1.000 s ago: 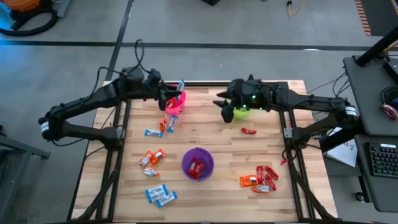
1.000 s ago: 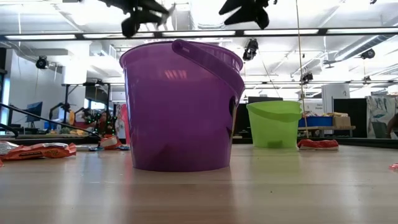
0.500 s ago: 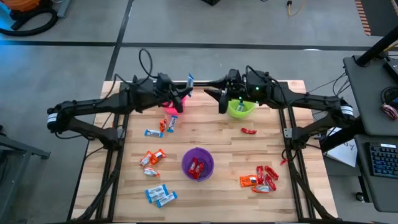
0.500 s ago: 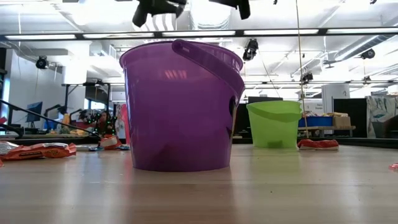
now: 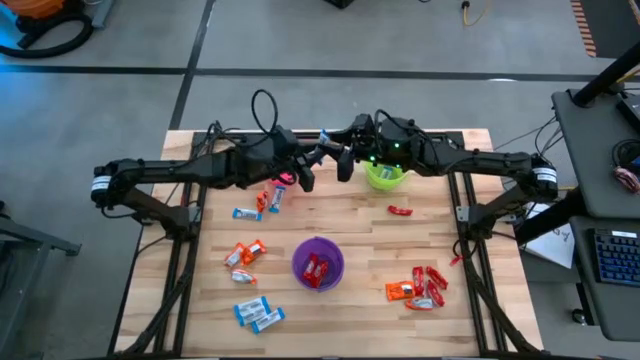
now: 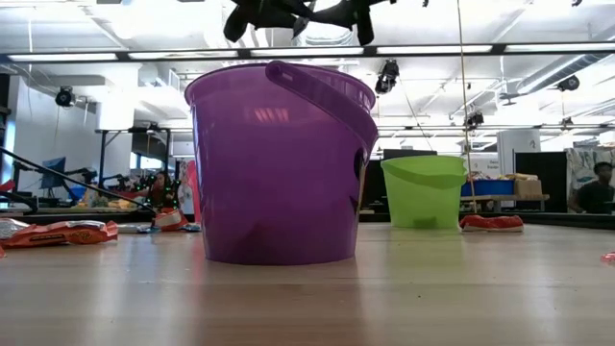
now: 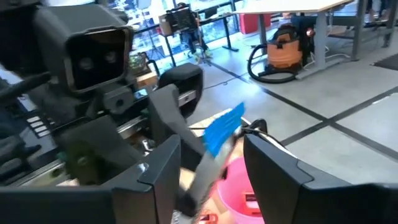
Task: Sort candy
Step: Put the white-blue chocolate into the green bucket
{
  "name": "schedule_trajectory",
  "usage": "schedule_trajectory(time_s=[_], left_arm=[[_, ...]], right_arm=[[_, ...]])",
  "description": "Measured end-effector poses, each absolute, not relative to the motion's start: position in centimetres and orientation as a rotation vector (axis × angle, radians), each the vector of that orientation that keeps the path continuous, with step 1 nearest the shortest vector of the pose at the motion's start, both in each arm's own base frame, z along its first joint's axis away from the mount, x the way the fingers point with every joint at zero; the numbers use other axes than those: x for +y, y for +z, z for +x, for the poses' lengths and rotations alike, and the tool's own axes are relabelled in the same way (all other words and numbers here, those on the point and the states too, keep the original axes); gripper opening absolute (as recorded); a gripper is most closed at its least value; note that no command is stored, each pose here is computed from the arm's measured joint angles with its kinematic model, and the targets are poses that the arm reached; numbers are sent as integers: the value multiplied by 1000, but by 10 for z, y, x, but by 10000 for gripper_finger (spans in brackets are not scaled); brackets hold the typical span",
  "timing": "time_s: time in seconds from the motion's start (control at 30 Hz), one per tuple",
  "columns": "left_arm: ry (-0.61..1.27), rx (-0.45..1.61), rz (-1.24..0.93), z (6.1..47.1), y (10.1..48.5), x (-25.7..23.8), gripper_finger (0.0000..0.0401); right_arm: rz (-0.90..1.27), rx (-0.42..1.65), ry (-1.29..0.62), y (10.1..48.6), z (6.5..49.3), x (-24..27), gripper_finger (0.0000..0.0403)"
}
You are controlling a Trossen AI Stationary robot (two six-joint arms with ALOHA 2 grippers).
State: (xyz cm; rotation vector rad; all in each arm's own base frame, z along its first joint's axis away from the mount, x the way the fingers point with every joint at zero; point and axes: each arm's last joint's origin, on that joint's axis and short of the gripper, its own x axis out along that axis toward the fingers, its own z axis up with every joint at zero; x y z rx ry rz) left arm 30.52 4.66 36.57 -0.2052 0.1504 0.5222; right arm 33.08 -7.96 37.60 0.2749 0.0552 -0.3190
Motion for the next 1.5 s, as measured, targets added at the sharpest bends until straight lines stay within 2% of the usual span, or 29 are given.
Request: schedule_trajectory(time_s=[0.1,0.27,0.4,0.57,0.73,0.87,1.13,1.33,1.5], left_arm=[[520,173,-202,304,368,45,80],[522,175,-202,304,369,44,78],[523,192,-229,303,368,44,91],[526,268,-238,300,372,43,139],[519,432,-191,288,380,42,180],[526,570,-155,276,381,43,187],[590,548,-126,225,379,58,149],[552,375,-163,184,372,78,103],[634,277,-176,165,360,92,69]], right_arm=[[274,53,-324,377,330,-80,125],[269,55,-317,377,329,-79,28],[268,64,-319,377,329,-79,24],[236,95,-330,380,321,-79,22],[206,263,-426,374,300,-88,20],[209,466,-539,361,279,-102,20],[326,779,-709,337,243,-130,27],[456,755,-698,336,229,-153,25],[585,756,-703,328,216,-179,24]])
